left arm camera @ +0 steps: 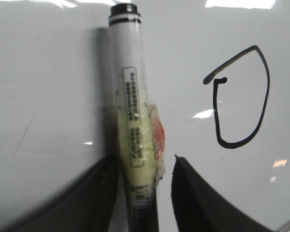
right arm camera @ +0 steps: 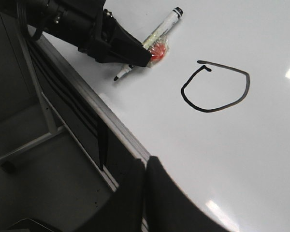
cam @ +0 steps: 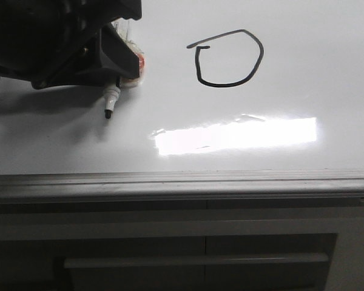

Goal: Write number 0 on whiteboard

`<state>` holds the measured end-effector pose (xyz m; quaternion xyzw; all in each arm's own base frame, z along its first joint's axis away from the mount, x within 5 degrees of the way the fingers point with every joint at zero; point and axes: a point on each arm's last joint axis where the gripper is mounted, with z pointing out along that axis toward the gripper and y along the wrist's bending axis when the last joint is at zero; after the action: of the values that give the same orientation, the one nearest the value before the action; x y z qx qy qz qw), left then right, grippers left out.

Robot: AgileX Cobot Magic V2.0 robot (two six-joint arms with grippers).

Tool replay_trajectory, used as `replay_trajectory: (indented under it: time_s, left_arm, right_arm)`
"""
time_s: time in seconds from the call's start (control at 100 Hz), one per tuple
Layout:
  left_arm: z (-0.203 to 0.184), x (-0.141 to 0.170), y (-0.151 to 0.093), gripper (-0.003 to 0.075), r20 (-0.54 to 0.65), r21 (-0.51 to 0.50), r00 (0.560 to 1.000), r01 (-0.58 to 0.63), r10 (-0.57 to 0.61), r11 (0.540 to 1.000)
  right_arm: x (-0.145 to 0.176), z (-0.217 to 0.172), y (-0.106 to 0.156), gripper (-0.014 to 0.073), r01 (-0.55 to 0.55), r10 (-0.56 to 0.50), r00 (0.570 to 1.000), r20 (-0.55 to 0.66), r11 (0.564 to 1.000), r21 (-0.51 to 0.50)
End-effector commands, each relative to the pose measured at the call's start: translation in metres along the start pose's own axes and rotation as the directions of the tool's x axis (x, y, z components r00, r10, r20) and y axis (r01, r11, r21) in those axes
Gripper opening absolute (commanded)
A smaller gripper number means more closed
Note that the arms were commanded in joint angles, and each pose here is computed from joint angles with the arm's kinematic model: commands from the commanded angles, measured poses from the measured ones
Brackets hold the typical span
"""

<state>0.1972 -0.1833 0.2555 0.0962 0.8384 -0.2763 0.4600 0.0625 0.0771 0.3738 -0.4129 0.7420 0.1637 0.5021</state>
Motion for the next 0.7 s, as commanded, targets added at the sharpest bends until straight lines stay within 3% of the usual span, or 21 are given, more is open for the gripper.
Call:
replay_trajectory:
  time_s: [0.0, 0.17, 0.33, 0.54, 0.61, 0.69]
  left_arm:
    - [-0.001, -0.012, 0.001, 0.036, 0.084, -0.02, 0.996, 0.031, -0.03, 0.999]
    - [-0.003, -0.013, 0.0, 0.0505, 0.088, -0.017, 0.996, 0.032, -0.031, 0.999]
    - [-0.027, -0.027, -0.007, 0.05, 0.159, 0.039, 0.987, 0.029, -0.035, 0.999]
    - [-0.097, -0.049, -0.021, 0.0312, 0.276, 0.184, 0.96, -0.107, 0.053, 0.977]
    - [-0.121, -0.049, -0.024, 0.0211, 0.302, 0.231, 0.946, -0.193, 0.118, 0.954]
    - [-0.145, -0.046, -0.027, 0.0034, 0.328, 0.263, 0.91, -0.345, 0.252, 0.901]
  right_arm:
    - [-0.012, -0.004, -0.002, -0.0056, 0.007, -0.008, 0.996, 0.093, 1.0, 0.005]
    - [-0.013, -0.004, -0.002, -0.0056, 0.0, -0.001, 0.995, 0.098, 1.0, 0.004]
    - [-0.016, -0.008, -0.004, -0.0056, 0.027, -0.031, 0.986, 0.166, 0.999, 0.028]
    - [-0.001, -0.025, -0.019, -0.0056, 0.0, -0.038, 0.966, 0.254, 0.989, 0.147]
    - [0.009, -0.033, -0.025, -0.0056, -0.012, -0.044, 0.956, 0.291, 0.982, 0.189]
    - [0.023, -0.04, -0.029, -0.0056, -0.008, -0.069, 0.944, 0.322, 0.973, 0.231]
